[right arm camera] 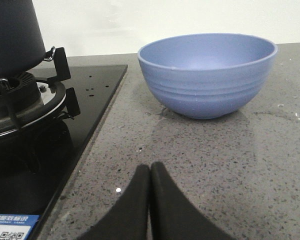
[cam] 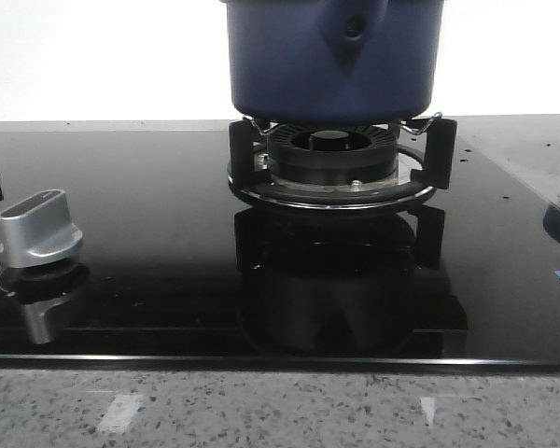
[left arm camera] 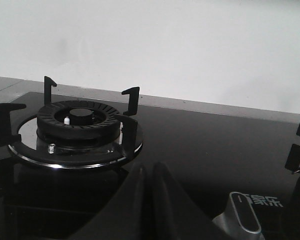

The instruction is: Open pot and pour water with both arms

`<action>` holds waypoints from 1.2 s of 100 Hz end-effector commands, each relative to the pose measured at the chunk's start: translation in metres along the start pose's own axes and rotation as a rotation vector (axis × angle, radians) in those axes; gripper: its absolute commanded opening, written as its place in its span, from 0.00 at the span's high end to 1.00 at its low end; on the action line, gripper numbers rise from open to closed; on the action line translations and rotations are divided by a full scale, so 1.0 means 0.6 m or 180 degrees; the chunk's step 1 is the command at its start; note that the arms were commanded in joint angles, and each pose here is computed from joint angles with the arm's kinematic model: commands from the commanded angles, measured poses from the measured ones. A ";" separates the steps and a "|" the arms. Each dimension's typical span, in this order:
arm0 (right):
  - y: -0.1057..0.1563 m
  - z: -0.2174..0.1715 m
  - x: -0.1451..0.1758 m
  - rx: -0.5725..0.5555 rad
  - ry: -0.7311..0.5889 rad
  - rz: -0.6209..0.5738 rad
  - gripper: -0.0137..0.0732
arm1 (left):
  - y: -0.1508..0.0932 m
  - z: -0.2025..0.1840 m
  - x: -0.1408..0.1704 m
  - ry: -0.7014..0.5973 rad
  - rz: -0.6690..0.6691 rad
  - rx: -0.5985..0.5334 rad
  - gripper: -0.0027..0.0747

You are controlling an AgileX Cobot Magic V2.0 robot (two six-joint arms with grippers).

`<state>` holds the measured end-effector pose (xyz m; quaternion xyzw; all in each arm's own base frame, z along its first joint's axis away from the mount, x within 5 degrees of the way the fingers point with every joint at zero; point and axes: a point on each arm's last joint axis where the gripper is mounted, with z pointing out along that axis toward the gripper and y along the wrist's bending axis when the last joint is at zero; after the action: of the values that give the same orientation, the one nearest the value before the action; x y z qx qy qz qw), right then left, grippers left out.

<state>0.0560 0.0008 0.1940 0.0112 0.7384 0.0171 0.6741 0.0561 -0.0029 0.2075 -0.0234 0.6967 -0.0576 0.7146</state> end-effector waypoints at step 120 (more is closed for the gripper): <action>-0.001 -0.002 -0.011 0.0020 -0.0479 0.0002 0.90 | 0.001 -0.002 0.004 -0.0231 -0.0181 0.0035 0.99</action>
<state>0.0564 0.0006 0.1995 0.0117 0.7175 0.0168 0.6963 0.0561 -0.0031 0.2076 -0.0336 0.6962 -0.0695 0.7137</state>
